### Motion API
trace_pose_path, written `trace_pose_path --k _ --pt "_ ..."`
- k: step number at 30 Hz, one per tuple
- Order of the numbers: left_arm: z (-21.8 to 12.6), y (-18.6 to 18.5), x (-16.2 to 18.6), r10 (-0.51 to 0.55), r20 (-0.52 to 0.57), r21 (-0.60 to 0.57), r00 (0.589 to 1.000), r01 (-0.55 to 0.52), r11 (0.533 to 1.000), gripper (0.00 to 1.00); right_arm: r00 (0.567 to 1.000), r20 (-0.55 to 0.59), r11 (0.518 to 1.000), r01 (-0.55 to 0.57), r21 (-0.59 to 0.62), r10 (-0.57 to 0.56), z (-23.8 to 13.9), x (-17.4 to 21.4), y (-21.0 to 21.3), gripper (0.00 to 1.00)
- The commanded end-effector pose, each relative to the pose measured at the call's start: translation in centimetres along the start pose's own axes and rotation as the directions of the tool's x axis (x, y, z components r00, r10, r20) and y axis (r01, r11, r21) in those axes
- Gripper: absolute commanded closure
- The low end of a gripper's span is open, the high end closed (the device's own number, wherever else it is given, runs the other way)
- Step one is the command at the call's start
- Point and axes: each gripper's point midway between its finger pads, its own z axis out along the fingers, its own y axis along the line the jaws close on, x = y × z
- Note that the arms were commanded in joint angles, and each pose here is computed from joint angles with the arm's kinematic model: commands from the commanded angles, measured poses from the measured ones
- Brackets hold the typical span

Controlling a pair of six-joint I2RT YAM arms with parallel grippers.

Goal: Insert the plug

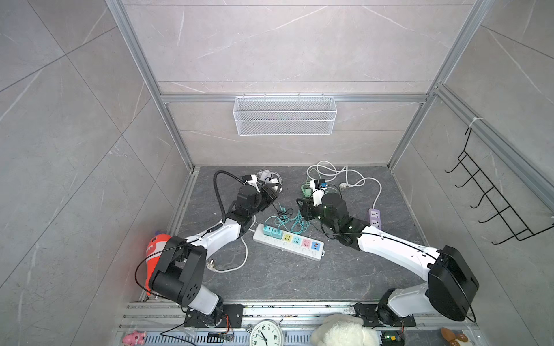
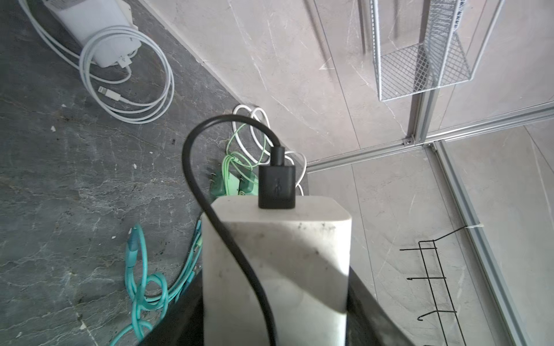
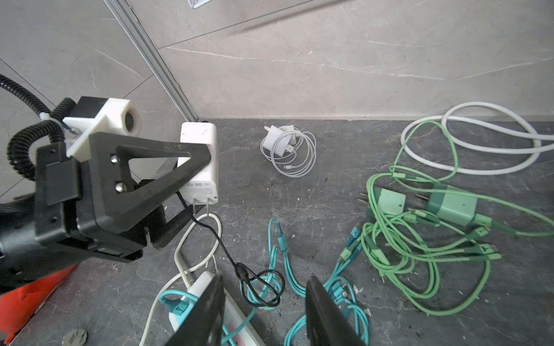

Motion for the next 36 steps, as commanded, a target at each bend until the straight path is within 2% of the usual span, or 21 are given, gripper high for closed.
trace_pose_path --k 1,6,10,14,19,20,26,29,36 --pt "1.5 0.4 -0.8 -0.038 0.051 -0.002 0.998 0.038 0.999 0.62 1.0 0.001 1.0 -0.023 -0.004 0.023 -0.4 -0.6 -0.1 0.54" --pt "5.1 7.0 -0.6 -0.154 0.124 -0.173 0.98 0.174 0.969 0.63 0.999 -0.038 0.997 -0.035 0.067 0.037 -1.5 1.2 -2.3 0.54" --pt "7.6 11.1 -0.2 -0.187 0.156 -0.309 0.97 0.228 0.923 0.64 0.998 -0.063 0.996 -0.025 0.09 0.031 -2.3 2.4 -3.2 0.54" --pt "8.2 14.1 0.2 -0.207 0.189 -0.417 0.96 0.269 0.868 0.6 0.997 -0.071 0.995 -0.012 0.098 0.019 -3.1 3.2 -3.8 0.54" --pt "7.6 15.4 0.4 -0.209 0.213 -0.477 0.954 0.288 0.83 0.52 0.997 -0.081 0.996 -0.004 0.088 0.011 -3.3 4.0 -3.9 0.54" --pt "7.4 15.6 0.4 -0.213 0.215 -0.488 0.953 0.294 0.822 0.48 0.997 -0.082 0.997 -0.005 0.082 0.012 -3.2 4.2 -3.8 0.54" --pt "7.9 15.9 0.9 -0.242 0.197 -0.492 0.95 0.309 0.814 0.33 0.995 -0.094 0.998 -0.014 0.062 0.02 -2.7 4.8 -3.6 0.54" --pt "8.3 15.8 1.2 -0.255 0.184 -0.489 0.949 0.313 0.814 0.22 0.995 -0.094 0.998 -0.013 0.055 0.018 -2.9 4.8 -3.5 0.54" --pt "8.7 15.1 1.4 -0.257 0.145 -0.473 0.955 0.295 0.83 0.16 0.996 -0.086 0.999 -0.003 0.054 0.008 -3.4 4.9 -3.6 0.54"
